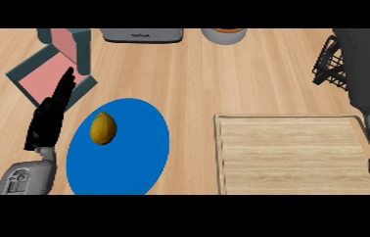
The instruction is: Pick the bell pepper from the tray and place it in the tiered basket
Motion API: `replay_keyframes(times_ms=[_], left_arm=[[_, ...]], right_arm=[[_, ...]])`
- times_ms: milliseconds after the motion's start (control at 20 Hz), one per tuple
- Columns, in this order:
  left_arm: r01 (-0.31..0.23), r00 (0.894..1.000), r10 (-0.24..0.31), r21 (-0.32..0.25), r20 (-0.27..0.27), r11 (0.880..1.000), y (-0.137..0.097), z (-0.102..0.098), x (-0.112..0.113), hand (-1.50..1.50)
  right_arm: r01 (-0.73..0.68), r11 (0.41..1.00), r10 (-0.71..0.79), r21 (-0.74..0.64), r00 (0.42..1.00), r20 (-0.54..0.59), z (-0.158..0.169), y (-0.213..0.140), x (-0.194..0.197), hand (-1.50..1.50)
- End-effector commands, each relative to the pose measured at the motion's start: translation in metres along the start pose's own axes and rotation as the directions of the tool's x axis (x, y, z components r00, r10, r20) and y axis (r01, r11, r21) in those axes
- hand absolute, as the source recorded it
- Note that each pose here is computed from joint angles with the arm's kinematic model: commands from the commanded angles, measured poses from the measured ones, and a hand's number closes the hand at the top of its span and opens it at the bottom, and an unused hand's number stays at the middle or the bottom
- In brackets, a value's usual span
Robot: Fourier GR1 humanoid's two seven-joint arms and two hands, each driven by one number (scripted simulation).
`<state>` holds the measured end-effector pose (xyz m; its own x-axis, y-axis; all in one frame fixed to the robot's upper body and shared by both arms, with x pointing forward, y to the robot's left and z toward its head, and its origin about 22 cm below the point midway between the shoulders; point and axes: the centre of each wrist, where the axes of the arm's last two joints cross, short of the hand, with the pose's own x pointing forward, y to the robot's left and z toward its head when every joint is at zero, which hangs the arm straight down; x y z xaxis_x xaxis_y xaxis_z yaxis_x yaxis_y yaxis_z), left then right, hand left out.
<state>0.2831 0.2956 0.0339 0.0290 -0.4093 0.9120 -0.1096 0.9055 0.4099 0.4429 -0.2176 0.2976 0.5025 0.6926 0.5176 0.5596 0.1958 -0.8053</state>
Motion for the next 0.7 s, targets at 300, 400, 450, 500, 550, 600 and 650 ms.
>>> replay_keyframes(times_ms=[300,400,450,500,550,600,650], left_arm=[[0.000,1.000,0.000,0.013,0.013,1.000,-0.007,-0.014,0.012,0.00],[-0.005,1.000,0.005,-0.016,0.017,1.000,-0.004,-0.003,0.003,0.00],[-0.011,0.999,0.011,-0.011,0.035,1.000,0.001,-0.008,0.022,0.00],[-0.009,1.000,0.009,-0.003,0.018,1.000,-0.016,0.006,0.005,0.00],[0.001,1.000,-0.001,-0.008,0.015,1.000,-0.016,0.003,0.014,0.00],[0.002,1.000,-0.002,-0.002,0.014,1.000,0.005,0.006,-0.001,0.00],[-0.006,1.000,0.006,-0.010,-0.001,1.000,0.005,-0.004,0.004,0.00]], right_arm=[[-0.289,0.955,0.287,-0.075,0.957,-0.030,-0.053,0.005,-0.054,1.50],[-0.377,0.922,0.373,-0.092,0.926,-0.064,-0.065,0.001,-0.070,1.50],[-0.446,0.890,0.440,-0.094,0.894,-0.082,-0.074,0.003,-0.092,1.50],[-0.450,0.888,0.444,-0.096,0.892,-0.081,-0.072,-0.002,-0.079,1.50],[-0.450,0.887,0.443,-0.104,0.892,-0.086,-0.075,0.002,-0.089,1.50],[-0.458,0.884,0.449,-0.095,0.888,-0.100,-0.079,0.003,-0.101,1.50],[-0.444,0.889,0.434,-0.113,0.895,-0.103,-0.089,-0.012,-0.103,1.50]])
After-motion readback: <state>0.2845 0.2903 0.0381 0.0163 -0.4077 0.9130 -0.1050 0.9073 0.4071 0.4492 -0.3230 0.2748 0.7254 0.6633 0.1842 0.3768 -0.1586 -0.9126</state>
